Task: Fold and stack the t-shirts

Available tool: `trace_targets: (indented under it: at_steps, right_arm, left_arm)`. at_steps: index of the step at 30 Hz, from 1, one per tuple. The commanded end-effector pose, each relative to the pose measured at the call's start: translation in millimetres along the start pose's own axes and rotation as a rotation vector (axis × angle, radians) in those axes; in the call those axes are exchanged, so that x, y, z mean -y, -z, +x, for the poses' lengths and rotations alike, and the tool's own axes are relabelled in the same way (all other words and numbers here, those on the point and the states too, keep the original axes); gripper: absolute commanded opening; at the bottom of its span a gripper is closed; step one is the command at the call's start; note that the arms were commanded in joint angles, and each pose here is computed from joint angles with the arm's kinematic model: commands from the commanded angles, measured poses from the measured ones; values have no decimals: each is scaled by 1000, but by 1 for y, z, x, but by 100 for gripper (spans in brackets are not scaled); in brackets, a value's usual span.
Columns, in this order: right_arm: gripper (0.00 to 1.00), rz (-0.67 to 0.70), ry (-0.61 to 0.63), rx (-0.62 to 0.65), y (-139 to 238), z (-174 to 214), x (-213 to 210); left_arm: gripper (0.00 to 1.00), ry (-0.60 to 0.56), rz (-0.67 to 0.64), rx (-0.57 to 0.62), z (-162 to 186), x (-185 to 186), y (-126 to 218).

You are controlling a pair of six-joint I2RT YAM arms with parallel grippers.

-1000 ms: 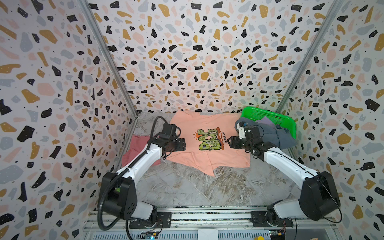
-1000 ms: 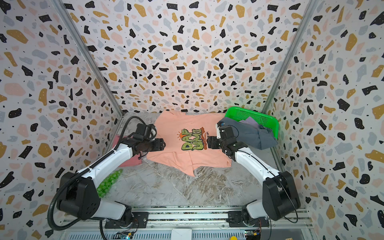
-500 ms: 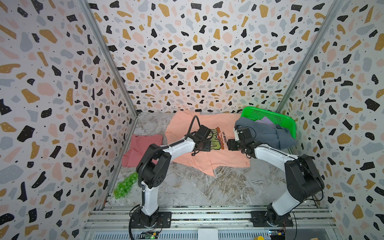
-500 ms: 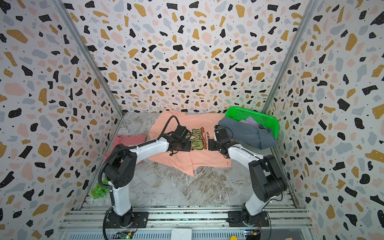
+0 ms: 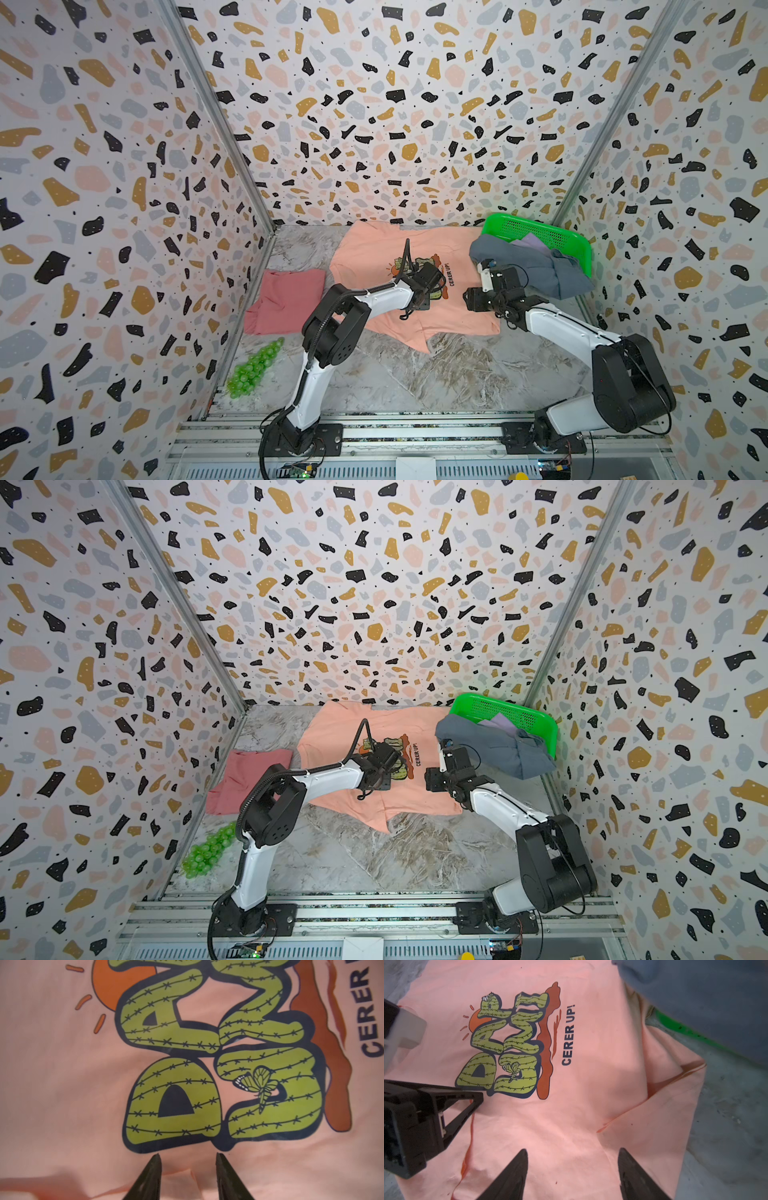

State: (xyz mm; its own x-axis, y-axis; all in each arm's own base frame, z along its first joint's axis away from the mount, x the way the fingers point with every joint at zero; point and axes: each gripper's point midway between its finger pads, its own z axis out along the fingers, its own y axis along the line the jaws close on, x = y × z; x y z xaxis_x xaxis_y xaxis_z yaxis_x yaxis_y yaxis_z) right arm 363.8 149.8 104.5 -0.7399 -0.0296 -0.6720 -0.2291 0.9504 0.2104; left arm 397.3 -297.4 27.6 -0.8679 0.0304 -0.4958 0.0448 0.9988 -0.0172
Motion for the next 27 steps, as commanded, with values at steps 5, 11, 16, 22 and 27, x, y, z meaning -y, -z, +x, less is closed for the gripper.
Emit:
trace_targets:
  at_steps: [5, 11, 16, 22, 27]
  right_arm:
    - [68, -24, 8, 29, 6, -8, -6]
    - [69, -16, 11, 27, 6, -8, -4]
    - [69, -13, 17, 20, 3, -7, -3]
    - [69, -9, 13, 21, 3, -6, 0]
    - [70, 3, 14, 11, 1, -2, 4]
  left_arm:
    - [28, 2, -53, -6, 2, -6, -10]
    - [12, 24, -29, -7, 3, -4, -5]
    - [2, 54, -11, 12, 1, -8, 8]
    - [0, 62, 5, 38, -5, -11, 27]
    - [0, 98, 68, 133, -24, -23, 83]
